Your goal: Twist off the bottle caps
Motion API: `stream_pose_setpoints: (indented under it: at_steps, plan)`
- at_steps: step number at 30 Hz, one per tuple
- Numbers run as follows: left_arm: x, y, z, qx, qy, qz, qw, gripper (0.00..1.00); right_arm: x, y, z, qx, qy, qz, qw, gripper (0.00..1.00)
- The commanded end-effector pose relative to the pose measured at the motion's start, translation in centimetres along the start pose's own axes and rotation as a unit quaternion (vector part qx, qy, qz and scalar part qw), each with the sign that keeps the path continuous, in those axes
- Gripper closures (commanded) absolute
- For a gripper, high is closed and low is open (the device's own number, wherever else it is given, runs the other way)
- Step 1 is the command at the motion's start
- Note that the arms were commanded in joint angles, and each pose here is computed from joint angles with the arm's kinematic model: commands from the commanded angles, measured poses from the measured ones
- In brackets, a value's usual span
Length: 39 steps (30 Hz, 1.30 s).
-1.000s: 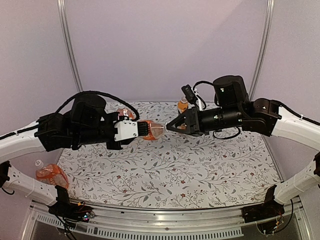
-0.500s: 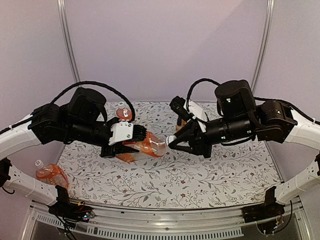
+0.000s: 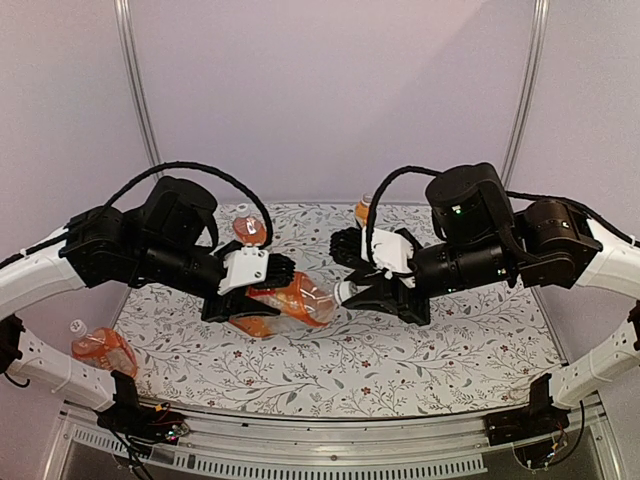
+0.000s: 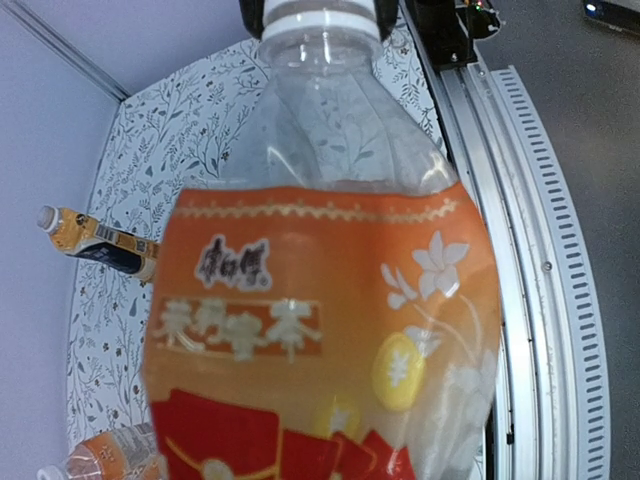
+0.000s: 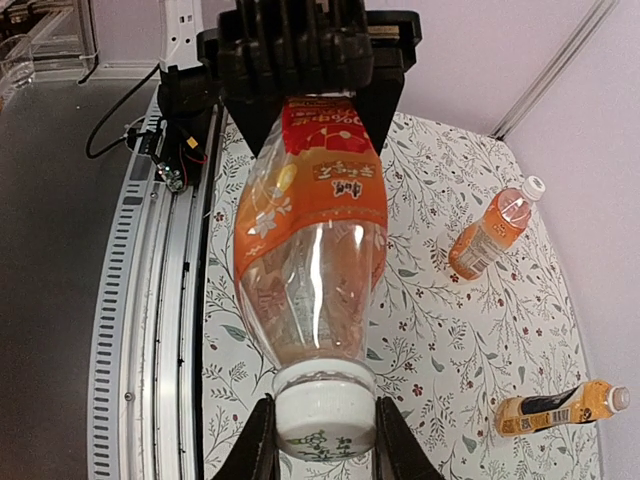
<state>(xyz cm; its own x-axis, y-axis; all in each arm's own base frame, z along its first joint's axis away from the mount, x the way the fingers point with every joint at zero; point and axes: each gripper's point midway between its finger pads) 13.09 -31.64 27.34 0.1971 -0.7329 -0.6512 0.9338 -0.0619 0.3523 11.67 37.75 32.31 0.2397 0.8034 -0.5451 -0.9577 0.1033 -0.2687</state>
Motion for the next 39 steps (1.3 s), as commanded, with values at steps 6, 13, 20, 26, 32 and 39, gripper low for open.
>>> stream_pose_setpoints:
  at_steps: [6, 13, 20, 26, 32, 39]
  plan:
    - [-0.3, -1.2, 0.5, 0.036, -0.012, -0.018, 0.999, 0.79, -1.0, -2.3, -0.4, -0.02, 0.02, -0.068, 0.997, 0.46]
    - [0.1, 4.7, -0.9, 0.077, 0.025, 0.16, 0.984, 0.79, -4.2, -5.3, 0.6, 0.114, -0.041, -0.154, 0.981, 0.01]
    - [-1.2, 8.5, 0.0, 0.099, 0.021, 0.272, 0.957, 0.79, -6.3, -7.4, 1.0, 0.325, -0.103, -0.137, 0.93, 0.01]
    - [-1.5, 9.1, -0.3, 0.115, 0.031, 0.296, 0.948, 0.79, -5.9, -8.5, 0.5, 0.44, -0.115, -0.12, 0.883, 0.01]
    - [-1.5, 9.2, -0.5, 0.128, 0.035, 0.304, 0.943, 0.79, -5.6, -9.0, 0.1, 0.49, -0.12, -0.113, 0.856, 0.02]
    - [-1.4, 9.6, -0.1, 0.147, 0.035, 0.317, 0.936, 0.79, -3.9, -8.3, 1.2, 0.529, -0.125, -0.053, 0.838, 0.07]
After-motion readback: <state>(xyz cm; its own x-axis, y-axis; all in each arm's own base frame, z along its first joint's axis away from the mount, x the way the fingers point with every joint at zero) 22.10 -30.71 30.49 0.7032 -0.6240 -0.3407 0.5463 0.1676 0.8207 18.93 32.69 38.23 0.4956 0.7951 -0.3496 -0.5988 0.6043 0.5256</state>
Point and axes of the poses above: each gripper's point midway between its finger pads, its own x axis out along the fingers, its own y axis along the line the jaws close on, z = x × y, and after that the axes turned 1 degree about x, right-handed
